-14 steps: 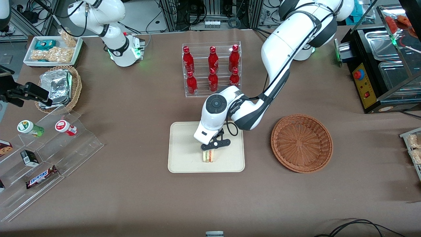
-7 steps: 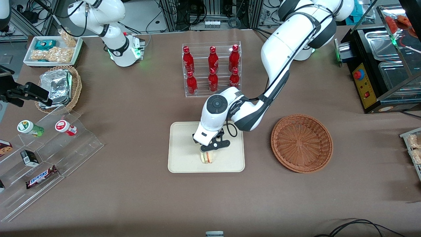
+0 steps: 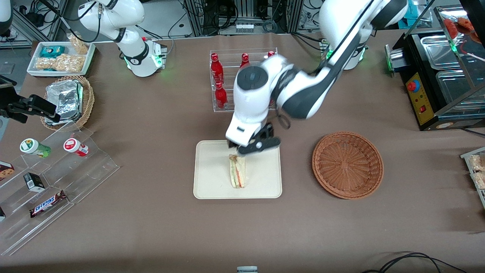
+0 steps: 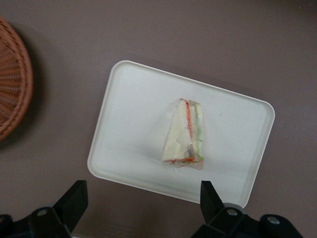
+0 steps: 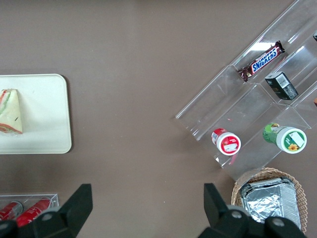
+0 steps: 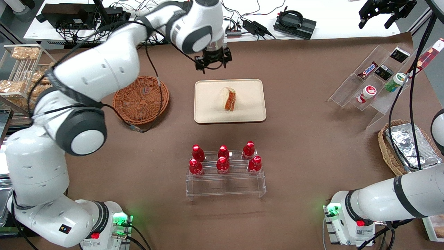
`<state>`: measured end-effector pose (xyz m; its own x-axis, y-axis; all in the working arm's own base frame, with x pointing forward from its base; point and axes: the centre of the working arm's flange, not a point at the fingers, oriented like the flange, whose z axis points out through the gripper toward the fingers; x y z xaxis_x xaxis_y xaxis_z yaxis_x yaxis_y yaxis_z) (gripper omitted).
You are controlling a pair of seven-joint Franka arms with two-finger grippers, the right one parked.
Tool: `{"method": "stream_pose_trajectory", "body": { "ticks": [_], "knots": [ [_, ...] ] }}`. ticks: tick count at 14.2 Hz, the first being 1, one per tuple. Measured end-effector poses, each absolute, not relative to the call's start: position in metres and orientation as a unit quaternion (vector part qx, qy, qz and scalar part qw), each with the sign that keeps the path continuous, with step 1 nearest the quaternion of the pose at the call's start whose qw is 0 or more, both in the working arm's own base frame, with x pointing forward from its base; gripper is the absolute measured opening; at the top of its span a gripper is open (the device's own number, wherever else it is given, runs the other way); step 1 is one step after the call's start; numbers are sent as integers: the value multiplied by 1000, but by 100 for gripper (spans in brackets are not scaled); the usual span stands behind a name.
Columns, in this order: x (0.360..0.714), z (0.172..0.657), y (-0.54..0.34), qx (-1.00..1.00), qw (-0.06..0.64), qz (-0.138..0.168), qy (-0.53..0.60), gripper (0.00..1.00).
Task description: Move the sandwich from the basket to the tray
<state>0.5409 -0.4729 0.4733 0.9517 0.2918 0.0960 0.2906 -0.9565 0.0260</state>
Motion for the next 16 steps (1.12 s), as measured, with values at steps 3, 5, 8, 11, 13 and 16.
{"method": "stream_pose_trajectory", "body": {
  "ticks": [3, 5, 8, 11, 13, 16],
  "knots": [
    [550, 489, -418, 981, -40, 35, 187, 100],
    [564, 476, -373, 974, -70, 17, 216, 100],
    [581, 462, -299, 972, -88, -14, 218, 100],
    [585, 479, -225, 980, -72, -43, 182, 100],
    [573, 496, -181, 985, -67, -57, 152, 100],
    [555, 529, -123, 990, -57, -77, 100, 100]
  ]
}}
